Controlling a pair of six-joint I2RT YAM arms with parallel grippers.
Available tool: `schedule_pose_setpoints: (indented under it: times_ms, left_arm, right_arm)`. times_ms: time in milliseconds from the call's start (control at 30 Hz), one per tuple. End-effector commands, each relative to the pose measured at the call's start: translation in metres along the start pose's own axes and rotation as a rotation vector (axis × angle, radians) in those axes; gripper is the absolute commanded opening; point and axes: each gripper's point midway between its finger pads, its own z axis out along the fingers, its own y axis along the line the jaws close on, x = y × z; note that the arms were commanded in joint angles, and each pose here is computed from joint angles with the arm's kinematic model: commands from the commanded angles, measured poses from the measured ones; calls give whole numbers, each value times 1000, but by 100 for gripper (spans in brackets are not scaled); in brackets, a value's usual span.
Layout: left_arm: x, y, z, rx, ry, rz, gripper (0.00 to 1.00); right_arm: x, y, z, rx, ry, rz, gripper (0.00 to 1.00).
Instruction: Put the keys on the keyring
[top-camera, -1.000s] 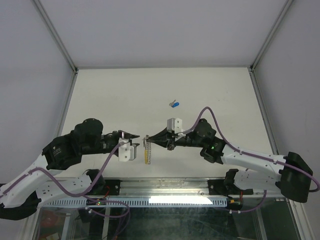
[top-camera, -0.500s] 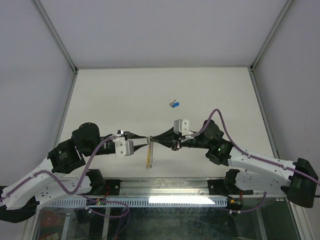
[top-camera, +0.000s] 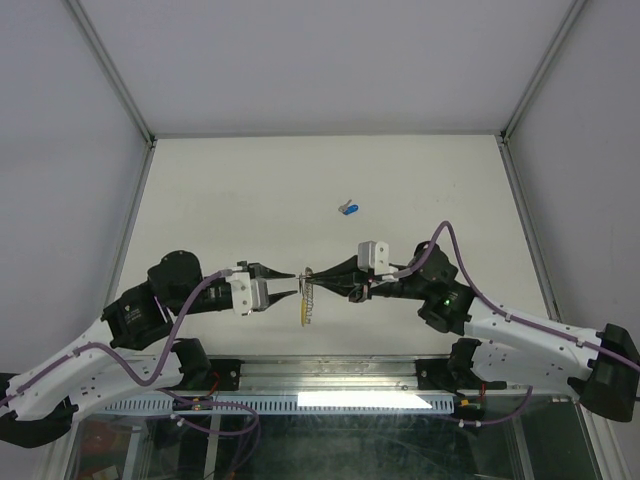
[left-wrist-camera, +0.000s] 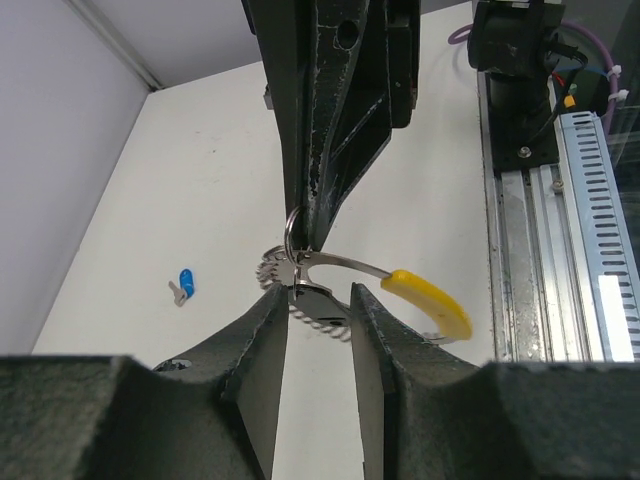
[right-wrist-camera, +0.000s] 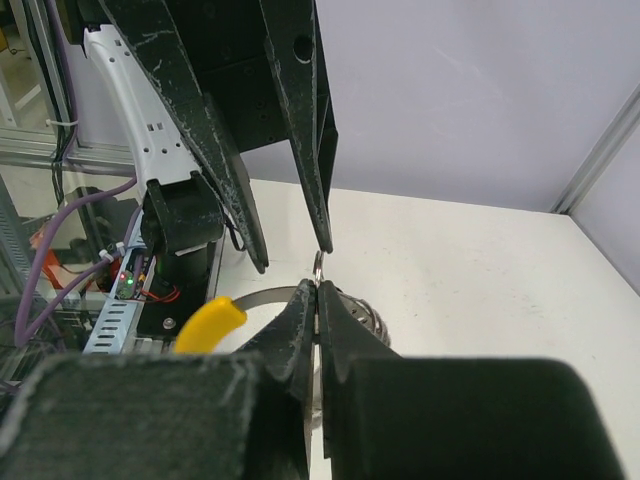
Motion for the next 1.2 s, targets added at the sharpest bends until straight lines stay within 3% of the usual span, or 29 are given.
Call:
schedule_pose_setpoints:
  times_ms: [0,400,733,1033,1167]
  left_arm:
    - [-16,5,0,-20,-67,40,29]
    - [-15,6,6,-12,-60,51,26]
    - [-12,6,9,-3,-50,52,17]
    - [-11,6,9,-6,-46,51,0]
    - [-11,5,9,-2,-48,51,0]
  right_arm:
    - [-23,0,-2,2,-65,-45,0]
    - [-31,6,-3,-31,-80,-46,0]
    - [-35,7,-3,-35,-92,-45,0]
    - [-39,8,-4,-35,-100,-44,0]
    - [-41,7,-5,-32,-108,-44,0]
